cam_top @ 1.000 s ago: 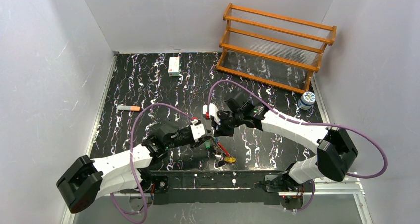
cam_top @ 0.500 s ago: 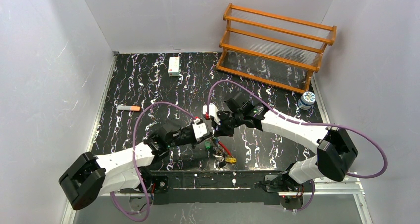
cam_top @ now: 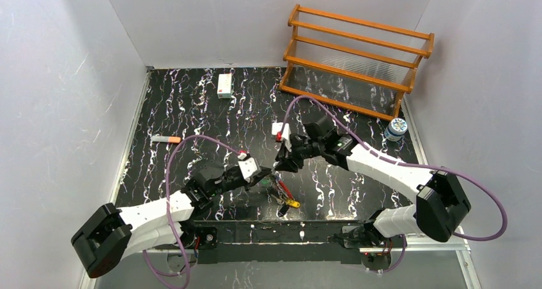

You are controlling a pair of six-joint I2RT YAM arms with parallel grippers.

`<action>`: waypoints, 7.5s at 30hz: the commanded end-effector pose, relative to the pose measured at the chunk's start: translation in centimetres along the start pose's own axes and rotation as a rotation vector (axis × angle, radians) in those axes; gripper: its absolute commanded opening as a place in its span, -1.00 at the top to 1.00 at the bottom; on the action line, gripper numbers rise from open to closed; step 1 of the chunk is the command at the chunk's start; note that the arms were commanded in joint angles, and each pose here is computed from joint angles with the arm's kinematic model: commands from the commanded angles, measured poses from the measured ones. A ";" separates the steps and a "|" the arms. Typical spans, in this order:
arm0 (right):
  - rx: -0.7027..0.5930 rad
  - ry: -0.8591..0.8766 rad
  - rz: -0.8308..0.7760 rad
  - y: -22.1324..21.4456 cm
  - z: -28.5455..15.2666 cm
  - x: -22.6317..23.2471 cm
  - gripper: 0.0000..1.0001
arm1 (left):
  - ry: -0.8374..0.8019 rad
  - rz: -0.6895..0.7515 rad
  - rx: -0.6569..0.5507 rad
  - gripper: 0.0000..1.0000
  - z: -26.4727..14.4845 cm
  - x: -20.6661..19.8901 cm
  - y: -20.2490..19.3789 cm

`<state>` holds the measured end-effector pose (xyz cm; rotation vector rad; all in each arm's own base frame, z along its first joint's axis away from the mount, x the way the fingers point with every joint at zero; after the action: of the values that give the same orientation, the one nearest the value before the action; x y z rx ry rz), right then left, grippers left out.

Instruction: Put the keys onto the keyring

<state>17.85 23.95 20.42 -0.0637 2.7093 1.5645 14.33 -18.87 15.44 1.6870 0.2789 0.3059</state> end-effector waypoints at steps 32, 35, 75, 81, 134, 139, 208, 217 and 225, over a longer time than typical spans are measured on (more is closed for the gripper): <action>-0.267 0.152 0.050 1.0 -1.5 -0.7 0.70 | 0.057 -0.047 -0.354 1.00 -1.3 -0.6 2.1; -0.270 0.156 0.049 1.1 -1.6 -0.7 0.67 | 0.057 -0.044 -0.352 1.00 -1.3 -0.6 2.0; -0.211 0.095 0.131 -0.3 -0.9 -1.0 0.97 | 0.033 -0.044 -0.354 1.00 -1.2 -0.8 2.2; -0.150 0.124 0.184 -1.4 0.0 -1.4 0.97 | 0.030 -0.043 -0.356 1.00 -1.2 -0.8 2.2; -0.309 0.177 -0.021 0.9 -0.5 -0.8 0.97 | 0.069 -0.069 -0.341 0.83 -1.2 -0.6 1.9; -0.205 0.110 0.000 0.6 -1.2 -1.1 0.97 | 0.124 -0.045 -0.311 0.31 -1.3 -0.1 1.8; -0.178 0.024 -0.007 2.6 -0.9 0.1 0.07 | 0.087 0.015 -0.177 1.00 -1.1 0.1 1.9; -0.225 0.082 0.059 1.7 -1.9 -0.1 0.18 | 0.118 -0.027 -0.303 1.00 -1.7 -0.2 2.0; -0.253 0.137 0.058 2.1 -1.4 -0.3 0.15 | 0.122 -0.029 -0.327 1.00 -1.9 -0.2 2.1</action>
<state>18.15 23.32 21.95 -0.0251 2.6438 1.8856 13.52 -17.50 16.24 1.4390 0.3498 0.3842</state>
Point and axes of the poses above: each gripper's point midway between its finger pads, its own z axis out along the fingers, its own x axis along the line the jaws close on, y = z × x, the point moved 10 cm from there along -z, back along the fingers, and after that the axes turned 6 degrees about -z, right-handed, at the moved point
